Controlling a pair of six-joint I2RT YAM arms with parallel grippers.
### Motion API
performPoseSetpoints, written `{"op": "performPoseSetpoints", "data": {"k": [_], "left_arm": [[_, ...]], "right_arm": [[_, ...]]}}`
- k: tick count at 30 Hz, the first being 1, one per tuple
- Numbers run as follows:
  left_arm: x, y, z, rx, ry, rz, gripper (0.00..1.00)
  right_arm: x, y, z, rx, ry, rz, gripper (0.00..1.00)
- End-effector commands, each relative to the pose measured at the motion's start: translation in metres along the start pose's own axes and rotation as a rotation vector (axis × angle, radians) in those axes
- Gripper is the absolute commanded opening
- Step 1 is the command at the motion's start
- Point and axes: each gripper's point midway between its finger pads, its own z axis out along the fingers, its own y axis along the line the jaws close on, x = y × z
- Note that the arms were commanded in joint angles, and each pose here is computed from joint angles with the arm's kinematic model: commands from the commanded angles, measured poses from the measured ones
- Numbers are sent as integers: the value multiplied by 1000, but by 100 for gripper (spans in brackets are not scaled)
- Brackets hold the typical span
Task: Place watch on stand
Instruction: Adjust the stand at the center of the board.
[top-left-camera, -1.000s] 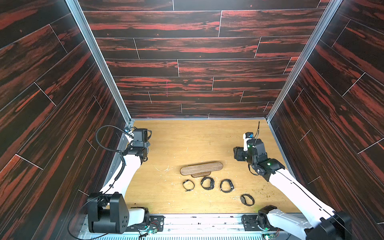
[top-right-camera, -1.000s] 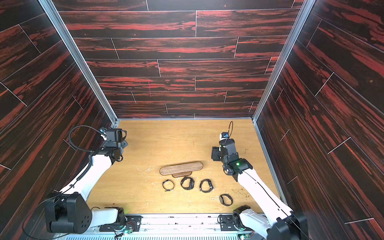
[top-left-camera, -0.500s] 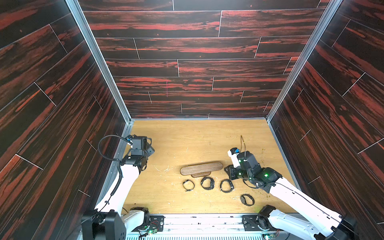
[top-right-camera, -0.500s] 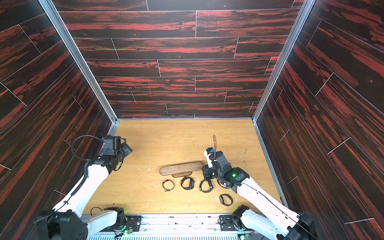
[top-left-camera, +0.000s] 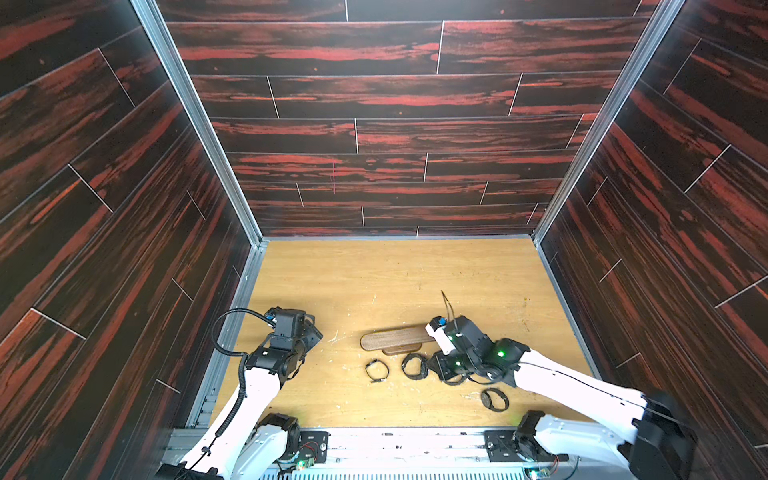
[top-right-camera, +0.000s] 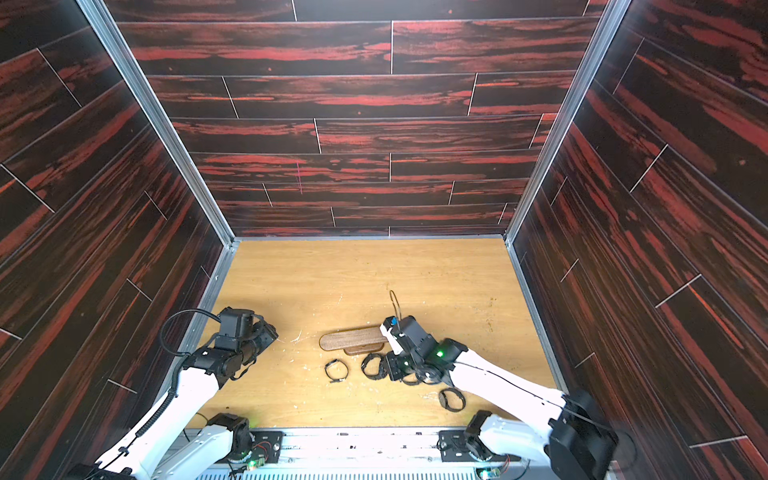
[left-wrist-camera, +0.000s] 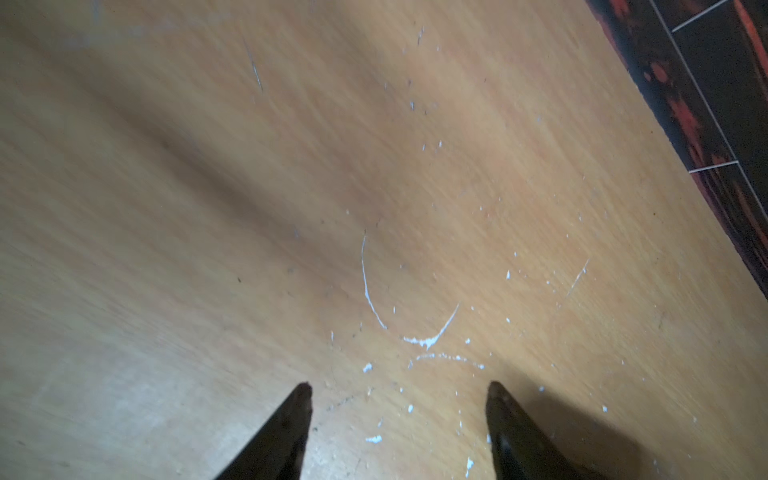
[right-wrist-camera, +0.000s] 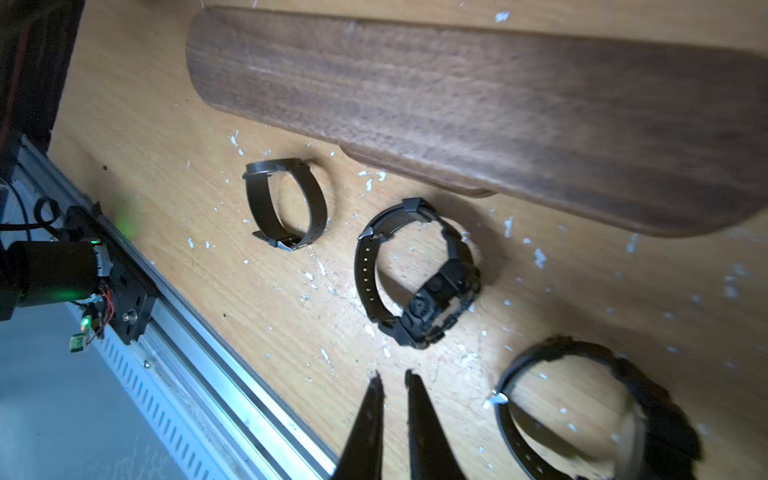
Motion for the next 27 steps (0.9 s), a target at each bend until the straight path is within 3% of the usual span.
{"op": "performPoseSetpoints", "data": {"k": [1,15,27], "left_arm": [[16,-6,3,22,28,-34,68],[56,-83,42,85,158,102,68],[65,-108,63,105,208,116,69]], "right_arm": [[-16,17,3,-51,-27,-16,12],[-44,16,41,33,-15,-12,8],[-73,7,74,126,-20,-26,7]]}}
